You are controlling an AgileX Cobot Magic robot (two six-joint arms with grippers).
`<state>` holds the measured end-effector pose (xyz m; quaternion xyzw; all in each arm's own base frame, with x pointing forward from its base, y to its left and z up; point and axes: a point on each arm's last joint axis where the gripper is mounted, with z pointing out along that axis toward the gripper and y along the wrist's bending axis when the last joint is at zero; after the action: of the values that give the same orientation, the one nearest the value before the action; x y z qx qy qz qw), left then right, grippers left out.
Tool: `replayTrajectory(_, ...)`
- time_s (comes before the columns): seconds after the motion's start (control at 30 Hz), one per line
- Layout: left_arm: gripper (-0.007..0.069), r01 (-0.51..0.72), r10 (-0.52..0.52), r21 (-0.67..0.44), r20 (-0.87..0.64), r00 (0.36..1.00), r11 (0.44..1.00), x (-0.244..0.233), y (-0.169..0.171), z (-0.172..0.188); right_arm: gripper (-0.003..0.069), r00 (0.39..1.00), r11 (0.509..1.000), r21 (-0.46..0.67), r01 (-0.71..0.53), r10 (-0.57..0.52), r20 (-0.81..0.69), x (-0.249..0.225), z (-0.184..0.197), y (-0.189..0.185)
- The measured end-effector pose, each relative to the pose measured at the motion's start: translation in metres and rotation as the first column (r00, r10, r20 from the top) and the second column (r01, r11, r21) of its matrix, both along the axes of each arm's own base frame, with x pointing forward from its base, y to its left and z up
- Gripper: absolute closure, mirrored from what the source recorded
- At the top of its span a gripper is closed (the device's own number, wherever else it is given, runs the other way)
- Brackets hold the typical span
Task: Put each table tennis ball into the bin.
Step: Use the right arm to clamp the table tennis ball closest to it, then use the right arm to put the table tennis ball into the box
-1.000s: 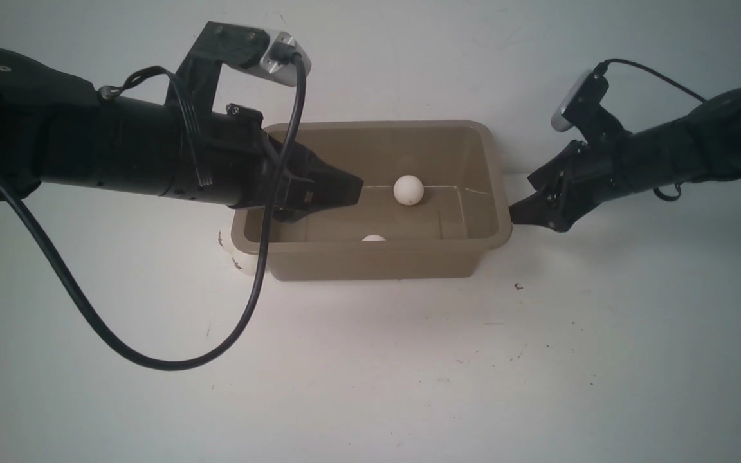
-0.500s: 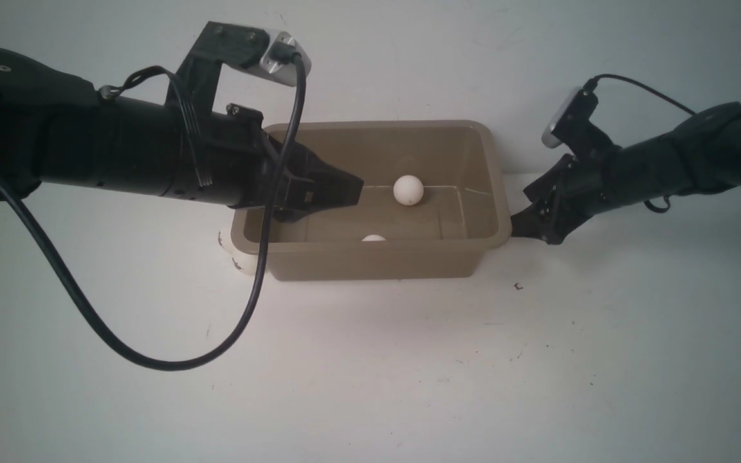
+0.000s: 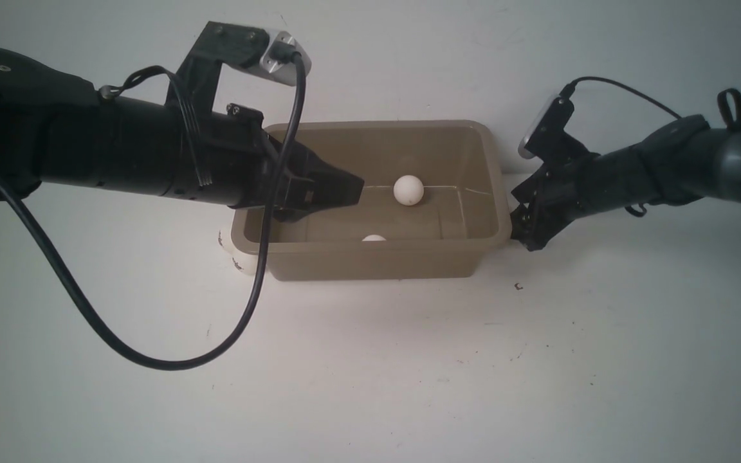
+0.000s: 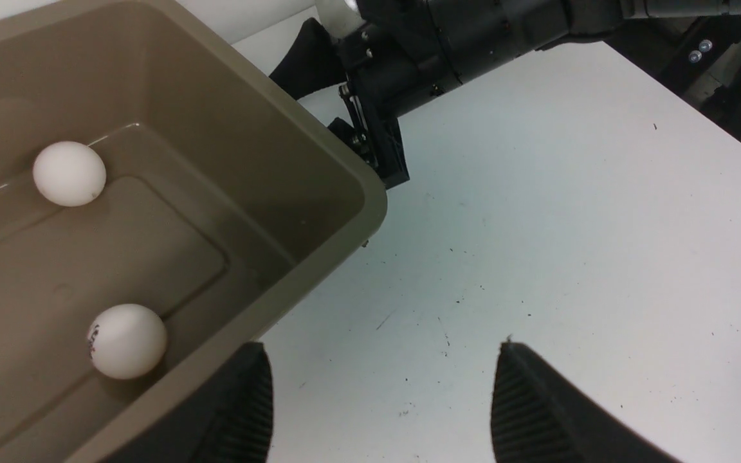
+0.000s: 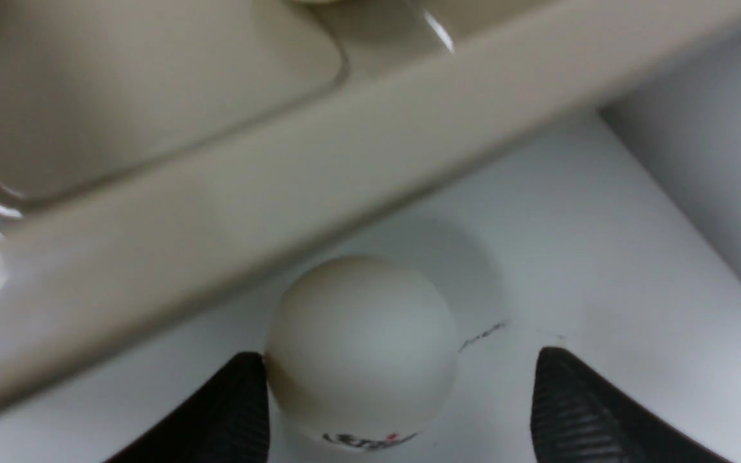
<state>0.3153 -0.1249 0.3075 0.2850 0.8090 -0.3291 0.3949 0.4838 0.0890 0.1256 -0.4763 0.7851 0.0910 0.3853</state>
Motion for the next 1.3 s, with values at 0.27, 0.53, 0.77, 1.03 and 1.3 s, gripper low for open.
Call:
replayTrajectory(0.27,0.0208,-0.004,0.004,-0.012,-0.003,1.000,1.000,0.000,0.000,0.001,0.0260,1.000,0.999,0.033,0.012,-0.012,-0.008,0.001,-0.009,0.004)
replayTrajectory(0.53,0.0208,-0.005,0.005,-0.016,-0.003,1.000,1.000,0.000,0.000,0.001,0.0303,0.999,0.995,0.079,0.053,-0.054,0.006,0.004,-0.009,0.005)
replayTrajectory(0.77,0.0208,-0.005,0.005,-0.016,-0.003,1.000,1.000,0.000,0.000,0.001,0.0303,0.988,0.989,0.042,0.140,-0.143,0.062,0.011,-0.005,-0.003)
replayTrajectory(1.03,0.0208,-0.003,0.003,-0.017,-0.004,1.000,1.000,0.000,-0.001,0.001,0.0303,0.972,0.984,0.066,0.168,-0.177,0.156,0.011,0.044,-0.010)
replayTrajectory(1.3,0.0208,-0.003,0.003,-0.017,-0.004,1.000,1.000,0.000,-0.001,0.001,0.0303,0.960,0.989,0.081,0.126,-0.142,0.243,-0.006,0.117,-0.014)
